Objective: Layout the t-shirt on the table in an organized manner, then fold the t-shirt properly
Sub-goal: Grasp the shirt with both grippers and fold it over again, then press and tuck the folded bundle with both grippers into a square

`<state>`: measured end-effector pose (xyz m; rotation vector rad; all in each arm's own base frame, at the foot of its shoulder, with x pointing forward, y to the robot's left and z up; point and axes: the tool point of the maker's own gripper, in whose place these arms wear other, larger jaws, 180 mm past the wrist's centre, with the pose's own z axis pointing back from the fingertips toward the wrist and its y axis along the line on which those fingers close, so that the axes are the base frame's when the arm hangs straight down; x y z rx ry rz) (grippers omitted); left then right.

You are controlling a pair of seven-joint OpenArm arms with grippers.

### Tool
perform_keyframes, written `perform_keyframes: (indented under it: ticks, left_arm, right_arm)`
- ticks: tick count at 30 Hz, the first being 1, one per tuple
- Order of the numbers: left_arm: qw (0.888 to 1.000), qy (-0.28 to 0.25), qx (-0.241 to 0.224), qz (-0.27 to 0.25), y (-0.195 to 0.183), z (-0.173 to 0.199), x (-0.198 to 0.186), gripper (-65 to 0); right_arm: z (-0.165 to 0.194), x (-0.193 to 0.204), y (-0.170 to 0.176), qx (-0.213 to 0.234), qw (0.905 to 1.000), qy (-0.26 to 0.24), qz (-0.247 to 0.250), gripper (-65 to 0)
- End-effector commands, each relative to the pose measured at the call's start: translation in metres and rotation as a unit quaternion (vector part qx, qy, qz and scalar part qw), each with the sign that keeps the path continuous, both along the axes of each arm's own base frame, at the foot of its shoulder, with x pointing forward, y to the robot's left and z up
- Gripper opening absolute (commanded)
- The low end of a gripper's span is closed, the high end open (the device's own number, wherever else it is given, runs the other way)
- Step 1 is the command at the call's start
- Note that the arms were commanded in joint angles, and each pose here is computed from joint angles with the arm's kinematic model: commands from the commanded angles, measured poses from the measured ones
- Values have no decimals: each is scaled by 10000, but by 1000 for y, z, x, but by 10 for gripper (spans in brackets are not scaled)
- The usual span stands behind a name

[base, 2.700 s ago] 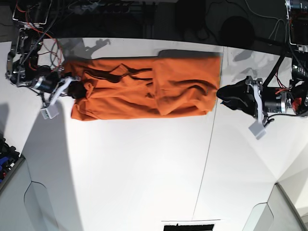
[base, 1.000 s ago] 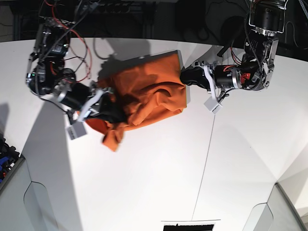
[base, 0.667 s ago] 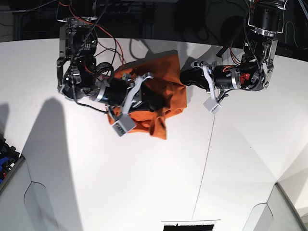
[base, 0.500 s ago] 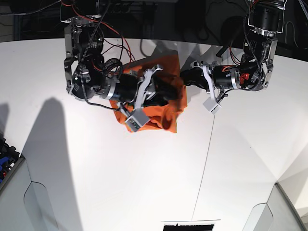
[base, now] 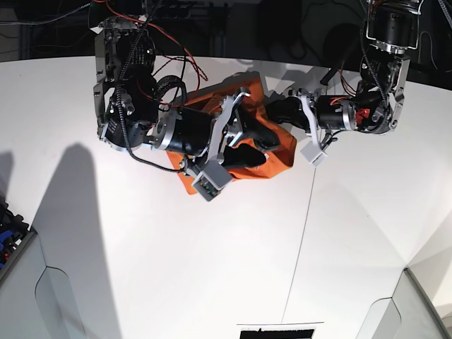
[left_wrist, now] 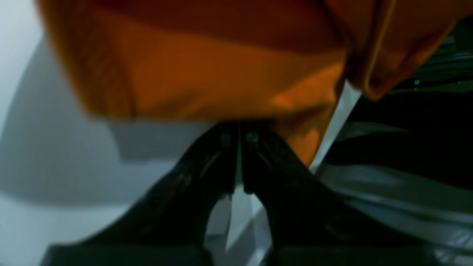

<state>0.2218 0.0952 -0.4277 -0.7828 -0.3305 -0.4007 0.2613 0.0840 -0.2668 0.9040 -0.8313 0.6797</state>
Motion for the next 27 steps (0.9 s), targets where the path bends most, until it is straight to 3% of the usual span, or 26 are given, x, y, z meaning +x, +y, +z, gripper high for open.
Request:
perform_keyframes:
  ticks: [1,5,6,9,14,17,19,24,27]
  left_arm:
    - [9994,138,318,-55,16,-5,-4,-618]
    - [9990,155,408,-33,28,-4,-4,-618]
    - [9989,155,444,-34,31,-4,-4,-618]
    - [9987,162,484,-12,41,-1,-4,-618]
    - [9992,152,356,54,50,8,-2,-618]
    - [9995,156,280,70,50,10,-1,-618]
    - [9996,151,202,89,48,12,-1,-618]
    - [9997,139,145,103,47,14,0,-618]
    - [9997,138,149,104,47,14,0,-618]
  right_arm:
    - [19,6,1,219,9994,-284,-25,-410]
    - [21,19,-10,96,9980,-492,-382,-414]
    - [19,26,-17,8,9968,-543,-582,-441]
    - [12,43,-39,-286,9915,-647,-1089,-650]
    - [4,60,-81,-534,9827,-614,-1662,-650]
    - [-13,62,-100,-618,9779,-263,-1979,-650]
    - [-34,54,-97,-592,9802,77,-1887,-650]
    - [-83,13,-55,-353,9882,1062,-1044,-650]
    - [-80,-12,-26,-96,9909,1246,-497,-650]
